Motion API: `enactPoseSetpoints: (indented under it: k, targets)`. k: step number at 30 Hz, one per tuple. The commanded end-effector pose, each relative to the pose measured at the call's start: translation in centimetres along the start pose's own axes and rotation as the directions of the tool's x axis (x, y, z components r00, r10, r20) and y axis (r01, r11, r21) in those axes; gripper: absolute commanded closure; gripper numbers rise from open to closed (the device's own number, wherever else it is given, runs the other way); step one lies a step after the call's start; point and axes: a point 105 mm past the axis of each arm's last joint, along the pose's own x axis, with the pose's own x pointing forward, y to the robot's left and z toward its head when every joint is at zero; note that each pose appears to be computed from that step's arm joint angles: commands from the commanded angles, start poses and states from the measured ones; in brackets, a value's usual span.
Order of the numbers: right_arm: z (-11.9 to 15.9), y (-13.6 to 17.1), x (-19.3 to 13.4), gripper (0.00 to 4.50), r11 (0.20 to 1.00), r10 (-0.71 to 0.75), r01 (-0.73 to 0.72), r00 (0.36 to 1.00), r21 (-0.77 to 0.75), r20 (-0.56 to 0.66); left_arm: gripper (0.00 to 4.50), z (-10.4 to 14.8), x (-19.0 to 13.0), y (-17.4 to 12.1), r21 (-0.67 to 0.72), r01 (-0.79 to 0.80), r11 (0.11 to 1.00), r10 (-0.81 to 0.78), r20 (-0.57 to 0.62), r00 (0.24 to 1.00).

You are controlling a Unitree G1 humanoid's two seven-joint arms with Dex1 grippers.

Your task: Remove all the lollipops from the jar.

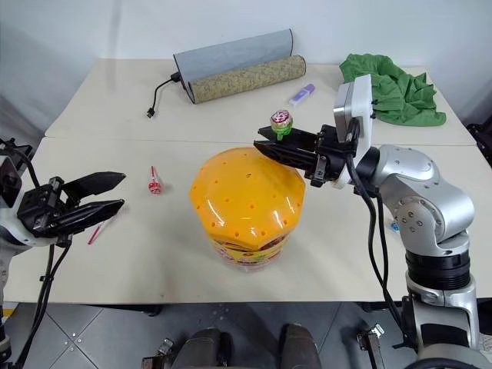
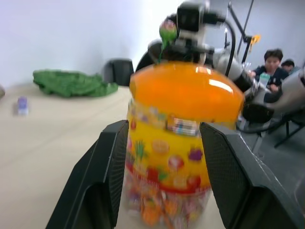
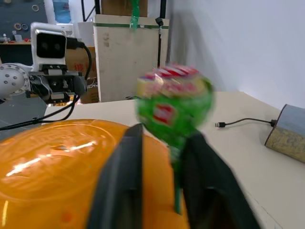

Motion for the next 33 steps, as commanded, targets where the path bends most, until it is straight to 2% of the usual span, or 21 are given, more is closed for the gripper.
enactPoseSetpoints:
  k: [1, 2, 6, 8, 10, 12, 14, 16, 17, 18, 19, 20, 22, 24, 28, 29, 33]
  targets:
    - [0.6, 0.2, -0.2, 4.44, 1.000, 0.022, -0.021, 1.000, -0.023, 0.021, 1.98, 1.7, 1.0, -0.6, 0.038, 0.043, 0.998, -0.045, 0.061, 0.997]
    - [0.7, 0.1, -0.3, 4.44, 0.999, 0.022, -0.022, 0.999, -0.027, 0.024, 1.98, 1.9, 1.2, -0.6, 0.037, 0.048, 0.998, -0.050, 0.067, 0.996]
    - [4.2, -1.0, -2.2, 4.44, 0.998, -0.042, 0.048, 0.989, -0.034, 0.145, 1.98, 2.3, 2.8, -1.0, 0.051, 0.138, 0.989, -0.142, 0.081, 0.987]
    - [5.4, -1.6, -3.2, 4.44, 0.995, -0.088, 0.095, 0.982, -0.034, 0.167, 1.98, 2.3, 3.2, -1.1, 0.050, 0.166, 0.985, -0.169, 0.077, 0.983]
    - [6.6, -3.2, -6.3, 4.44, 0.974, -0.217, 0.223, 0.966, -0.033, 0.138, 1.98, 2.1, 3.7, -1.3, 0.054, 0.219, 0.974, -0.221, 0.043, 0.974]
    - [6.6, -4.8, -10.1, 4.44, 0.926, -0.373, 0.375, 0.927, -0.050, 0.046, 1.98, 1.6, 4.1, -1.6, 0.064, 0.274, 0.960, -0.274, 0.000, 0.962]
    - [4.8, -6.1, -14.5, 4.44, 0.847, -0.532, 0.523, 0.835, -0.099, -0.139, 1.98, 1.2, 4.2, -1.8, 0.059, 0.316, 0.947, -0.315, -0.027, 0.949]
    - [3.0, -6.6, -17.4, 4.44, 0.792, -0.609, 0.590, 0.739, -0.158, -0.288, 1.98, 0.9, 4.2, -1.9, 0.063, 0.343, 0.937, -0.340, -0.054, 0.939]
    - [-0.4, -7.0, -20.8, 4.44, 0.711, -0.681, 0.667, 0.575, -0.222, -0.454, 1.98, 0.7, 4.1, -1.8, 0.060, 0.351, 0.935, -0.347, -0.067, 0.936]
    - [-2.6, -6.8, -23.4, 4.44, 0.660, -0.704, 0.694, 0.438, -0.287, -0.559, 1.98, 0.5, 4.0, -1.7, 0.058, 0.356, 0.933, -0.351, -0.076, 0.933]
    - [-4.1, -6.4, -25.1, 4.44, 0.638, -0.706, 0.699, 0.363, -0.323, -0.608, 1.98, 0.4, 3.9, -1.5, 0.051, 0.355, 0.933, -0.351, -0.077, 0.933]
    - [-5.4, -6.0, -26.1, 4.44, 0.623, -0.706, 0.703, 0.317, -0.343, -0.633, 1.98, 0.2, 3.8, -1.3, 0.046, 0.352, 0.935, -0.348, -0.077, 0.934]
    - [-8.2, -5.1, -26.7, 4.44, 0.631, -0.683, 0.702, 0.299, -0.331, -0.666, 1.98, -0.5, 3.6, -0.9, 0.039, 0.340, 0.940, -0.336, -0.093, 0.937]
    - [-10.4, -4.5, -26.7, 4.44, 0.643, -0.667, 0.698, 0.310, -0.314, -0.677, 1.98, -1.1, 3.5, -0.4, 0.047, 0.316, 0.948, -0.310, -0.106, 0.945]
    - [-12.0, -4.0, -26.4, 4.44, 0.632, -0.660, 0.728, 0.326, -0.266, -0.677, 1.98, -1.7, 3.2, 0.2, 0.048, 0.272, 0.961, -0.263, -0.147, 0.953]
    - [-12.3, -3.7, -26.2, 3.92, 0.644, -0.646, 0.726, 0.346, -0.241, -0.680, 1.98, -1.7, 2.9, 0.4, 0.053, 0.256, 0.965, -0.245, -0.154, 0.957]
    - [-10.9, -3.1, -25.2, 2.68, 0.696, -0.638, 0.691, 0.473, -0.193, -0.608, 1.98, -2.6, 1.8, 1.7, 0.061, 0.160, 0.985, -0.143, -0.226, 0.964]
